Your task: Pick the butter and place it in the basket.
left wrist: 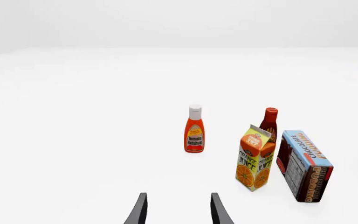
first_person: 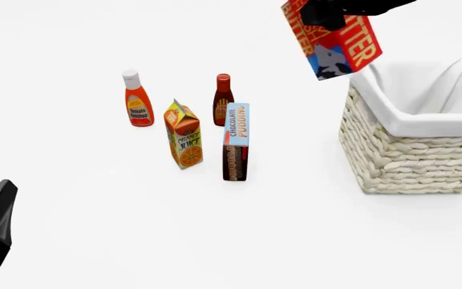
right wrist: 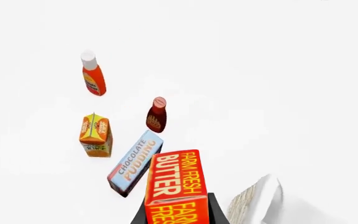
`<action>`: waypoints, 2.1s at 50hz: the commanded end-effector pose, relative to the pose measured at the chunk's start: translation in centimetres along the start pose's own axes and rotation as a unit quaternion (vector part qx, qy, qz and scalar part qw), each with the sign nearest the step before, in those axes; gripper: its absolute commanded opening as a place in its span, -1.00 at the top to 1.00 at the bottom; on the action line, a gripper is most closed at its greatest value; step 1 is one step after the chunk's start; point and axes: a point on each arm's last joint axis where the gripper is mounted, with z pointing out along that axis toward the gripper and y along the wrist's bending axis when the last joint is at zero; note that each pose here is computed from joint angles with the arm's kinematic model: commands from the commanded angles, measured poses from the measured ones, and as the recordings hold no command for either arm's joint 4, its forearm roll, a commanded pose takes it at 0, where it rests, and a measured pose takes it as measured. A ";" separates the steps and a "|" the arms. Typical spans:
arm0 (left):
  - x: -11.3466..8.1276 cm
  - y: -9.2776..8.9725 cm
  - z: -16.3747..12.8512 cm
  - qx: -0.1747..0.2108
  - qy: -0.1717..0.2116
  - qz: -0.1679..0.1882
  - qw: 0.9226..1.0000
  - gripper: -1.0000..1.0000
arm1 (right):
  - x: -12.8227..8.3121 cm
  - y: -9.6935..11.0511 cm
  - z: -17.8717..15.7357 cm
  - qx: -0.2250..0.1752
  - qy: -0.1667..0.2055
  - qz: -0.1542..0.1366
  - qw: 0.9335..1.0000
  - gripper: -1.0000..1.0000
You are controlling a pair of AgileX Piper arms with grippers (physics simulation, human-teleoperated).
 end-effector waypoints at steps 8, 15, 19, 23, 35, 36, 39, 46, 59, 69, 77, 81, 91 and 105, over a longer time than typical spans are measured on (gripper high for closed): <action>0.0 0.0 0.0 0.000 0.000 0.000 1.000 -1.00 | 0.3 -2.2 -3.1 0.047 -0.051 0.047 0.996 1.00; 0.0 0.0 0.0 0.000 0.000 0.000 1.000 -1.00 | 0.9 -3.0 -3.7 0.064 -0.062 0.058 0.994 1.00; 0.0 0.0 0.0 0.000 0.000 0.000 1.000 -1.00 | 1.0 -3.4 -3.9 0.073 -0.065 0.062 0.993 1.00; 0.0 0.0 0.0 0.000 0.000 0.000 1.000 -1.00 | 1.3 -3.9 -4.4 0.084 -0.071 0.069 0.992 1.00; 0.0 0.0 0.0 0.000 0.000 0.000 1.000 -1.00 | 2.3 -4.7 -5.8 0.111 -0.100 0.088 0.985 1.00; 0.0 0.0 0.0 0.000 0.000 0.000 1.000 -1.00 | 2.3 -4.7 -5.8 0.111 -0.101 0.088 0.985 1.00; 0.0 0.0 0.0 0.000 0.000 0.000 1.000 -1.00 | 2.7 -5.1 -6.1 0.122 -0.106 0.086 0.983 1.00; 0.0 0.0 0.0 0.000 0.000 0.000 1.000 -1.00 | 3.2 -5.5 -6.1 0.133 -0.108 0.091 0.981 1.00; 0.0 0.0 0.0 0.000 0.000 0.000 1.000 -1.00 | 4.8 -6.8 -6.5 0.169 -0.122 0.114 0.971 1.00; 0.0 0.0 0.0 0.000 0.000 0.000 1.000 -1.00 | 5.8 -7.0 -6.7 0.181 -0.137 0.126 0.966 1.00; 0.0 0.0 0.0 0.000 0.000 0.000 1.000 -1.00 | 6.6 -7.1 -6.9 0.191 -0.150 0.132 0.961 1.00; 0.0 0.0 0.0 0.000 0.000 0.000 1.000 -1.00 | 7.0 -7.0 -7.1 0.194 -0.161 0.137 0.958 1.00; 0.0 0.0 0.0 0.000 0.000 0.000 1.000 -1.00 | 7.7 -6.8 -6.8 0.195 -0.175 0.144 0.954 1.00; 0.0 0.0 0.0 0.000 0.000 0.000 1.000 -1.00 | 8.5 -6.8 -6.4 0.199 -0.192 0.154 0.949 1.00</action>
